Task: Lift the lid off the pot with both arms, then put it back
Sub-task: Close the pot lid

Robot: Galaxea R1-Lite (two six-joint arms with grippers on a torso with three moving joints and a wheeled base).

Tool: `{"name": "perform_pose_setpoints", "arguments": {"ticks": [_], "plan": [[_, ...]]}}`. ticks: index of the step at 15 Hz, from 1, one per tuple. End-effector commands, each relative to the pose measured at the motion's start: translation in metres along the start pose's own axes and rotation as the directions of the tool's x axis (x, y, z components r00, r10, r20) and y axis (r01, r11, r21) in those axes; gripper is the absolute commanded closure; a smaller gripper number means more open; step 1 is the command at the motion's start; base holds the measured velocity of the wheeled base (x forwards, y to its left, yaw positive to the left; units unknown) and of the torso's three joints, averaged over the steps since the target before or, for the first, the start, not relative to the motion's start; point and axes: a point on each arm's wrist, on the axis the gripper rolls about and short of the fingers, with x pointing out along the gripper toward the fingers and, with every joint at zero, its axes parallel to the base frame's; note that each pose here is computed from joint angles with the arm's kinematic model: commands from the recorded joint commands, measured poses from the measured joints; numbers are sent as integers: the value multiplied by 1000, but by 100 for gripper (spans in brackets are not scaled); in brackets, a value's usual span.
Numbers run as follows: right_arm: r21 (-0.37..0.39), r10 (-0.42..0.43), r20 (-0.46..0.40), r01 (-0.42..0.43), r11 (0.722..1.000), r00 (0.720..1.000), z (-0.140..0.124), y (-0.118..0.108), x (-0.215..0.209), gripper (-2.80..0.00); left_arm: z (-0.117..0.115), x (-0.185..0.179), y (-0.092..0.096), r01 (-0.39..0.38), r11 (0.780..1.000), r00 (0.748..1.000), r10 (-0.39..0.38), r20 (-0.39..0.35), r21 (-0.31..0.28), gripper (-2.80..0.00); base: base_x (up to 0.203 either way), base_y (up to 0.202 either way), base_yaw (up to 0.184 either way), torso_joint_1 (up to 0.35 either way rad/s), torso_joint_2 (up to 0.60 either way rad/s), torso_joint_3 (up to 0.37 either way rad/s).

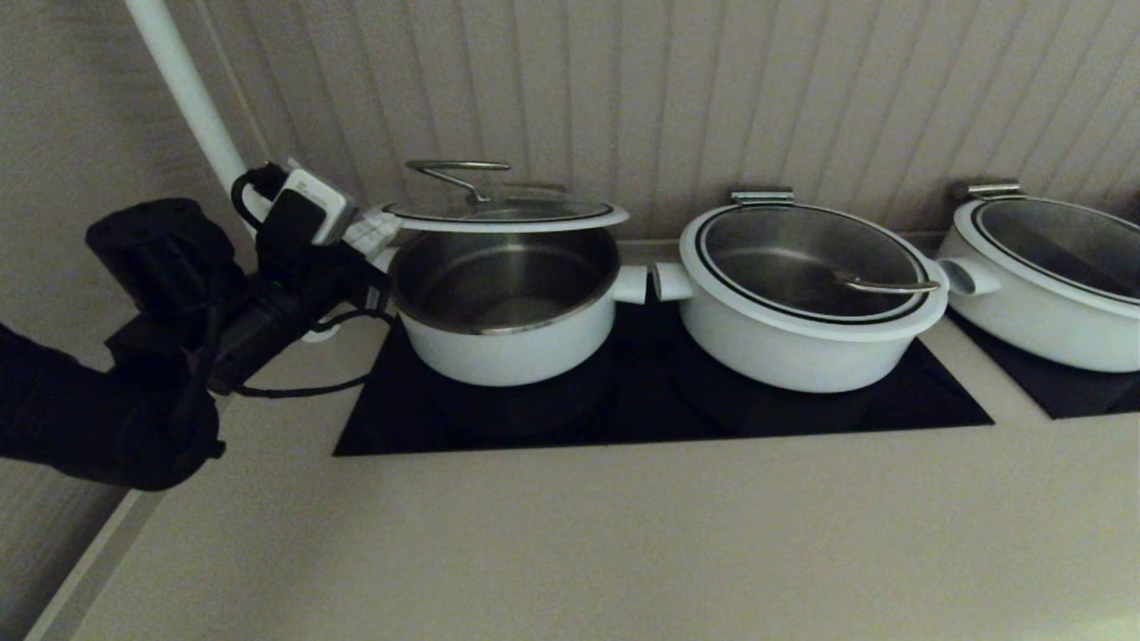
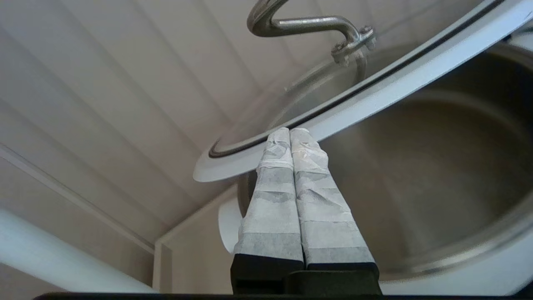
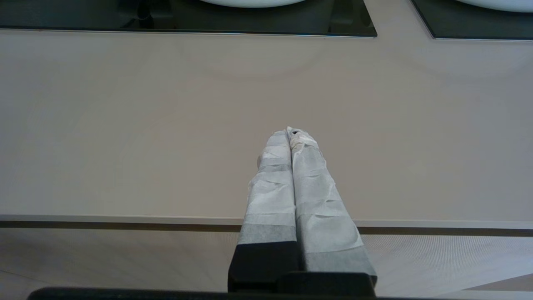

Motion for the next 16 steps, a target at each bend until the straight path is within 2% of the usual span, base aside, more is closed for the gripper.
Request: {"name": "perform_pose_setpoints", "arguments": {"ticks": [1,8,16], "plan": [[-1,1,-1,-1,1000,1000,0,0,0,0,-2,1,-1,1,1000,1000,-1,0,2,0,0,0,0,0,0,0],[-1,1,-1,-1,1000,1000,0,0,0,0,2,16,4,-20,1000,999,19,36,8,0,0,0,0,0,0,0],[-1,1,-1,-1,1000,1000,0,0,0,0,-15,8,-8,22,1000,999,-23,-32,-8,0,0,0,0,0,0,0]]}}
